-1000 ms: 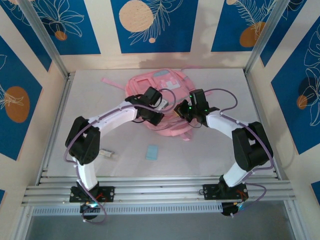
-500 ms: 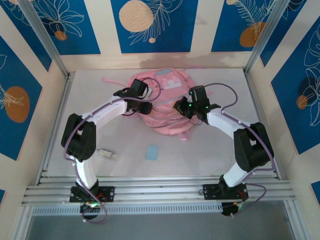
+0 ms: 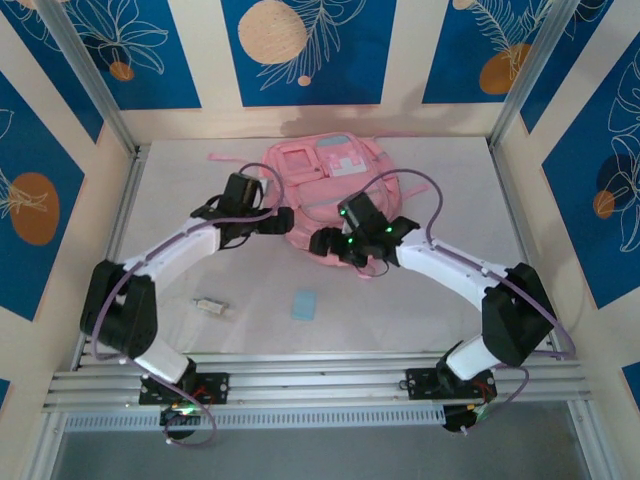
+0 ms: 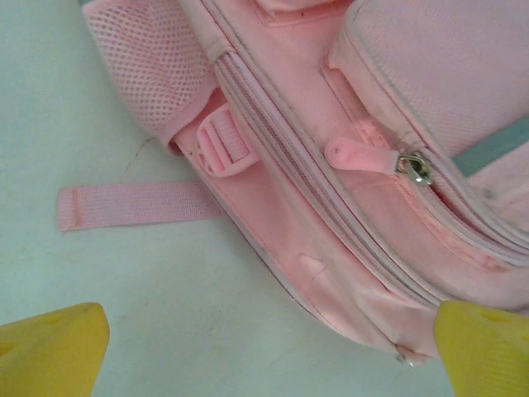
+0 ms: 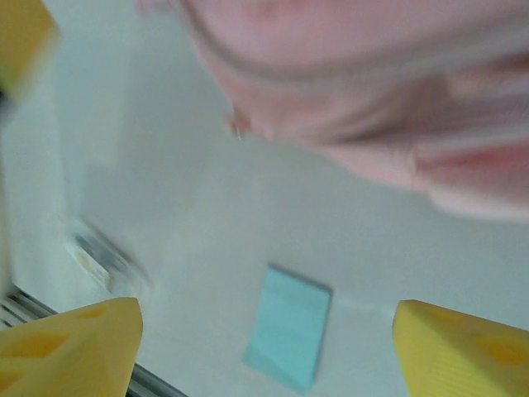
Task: Pack the student bag
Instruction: Unzip the student bag at the top-center of the table, then pick up the loose stationery from the bottom-center of the table, then open the student bag at the top-center of the table, then place the loose stationery in the student bag.
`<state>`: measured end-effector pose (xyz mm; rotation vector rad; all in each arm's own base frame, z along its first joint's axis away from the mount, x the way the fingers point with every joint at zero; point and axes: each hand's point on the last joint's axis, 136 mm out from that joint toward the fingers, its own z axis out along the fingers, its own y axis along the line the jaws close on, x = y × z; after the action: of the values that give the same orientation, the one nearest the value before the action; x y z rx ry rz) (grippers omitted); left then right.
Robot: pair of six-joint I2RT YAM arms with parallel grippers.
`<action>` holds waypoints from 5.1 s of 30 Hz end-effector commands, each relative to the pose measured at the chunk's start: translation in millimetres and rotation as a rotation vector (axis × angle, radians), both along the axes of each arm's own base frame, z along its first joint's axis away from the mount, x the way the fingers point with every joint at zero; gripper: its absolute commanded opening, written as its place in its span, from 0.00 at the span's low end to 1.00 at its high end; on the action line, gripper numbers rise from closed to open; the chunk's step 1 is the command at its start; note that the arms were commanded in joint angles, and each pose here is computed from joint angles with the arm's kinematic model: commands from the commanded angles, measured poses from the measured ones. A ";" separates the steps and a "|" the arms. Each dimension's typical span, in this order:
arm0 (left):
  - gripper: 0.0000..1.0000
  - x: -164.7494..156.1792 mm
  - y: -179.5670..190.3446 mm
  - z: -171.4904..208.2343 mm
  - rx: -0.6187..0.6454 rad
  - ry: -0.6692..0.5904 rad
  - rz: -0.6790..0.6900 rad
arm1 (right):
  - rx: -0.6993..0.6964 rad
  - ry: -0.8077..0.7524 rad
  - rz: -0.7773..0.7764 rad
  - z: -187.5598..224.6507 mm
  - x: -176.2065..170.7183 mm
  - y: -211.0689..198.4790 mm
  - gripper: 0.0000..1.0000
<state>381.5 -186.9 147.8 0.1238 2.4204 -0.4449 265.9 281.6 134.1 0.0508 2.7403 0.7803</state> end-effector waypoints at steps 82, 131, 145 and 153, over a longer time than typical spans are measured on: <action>0.90 -1.0 -96.4 37.0 0.105 -0.180 -0.443 | -0.236 -0.003 -0.230 0.5 27.2 -100.9 0.47; 0.00 39.4 -180.8 71.3 0.081 -0.121 -0.605 | 0.265 -0.127 -0.410 53.3 110.1 -119.8 0.35; 0.00 68.1 -175.7 92.8 0.030 -0.232 -0.468 | 0.416 0.016 -0.456 21.0 172.8 -65.0 0.35; 0.00 72.8 -167.7 101.4 0.042 -0.280 -0.444 | 0.401 -0.008 -0.457 23.3 162.7 -79.3 0.47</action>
<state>435.8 -357.1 179.0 0.7842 2.3213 -0.5154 435.1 205.4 138.3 0.7655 2.4059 1.1263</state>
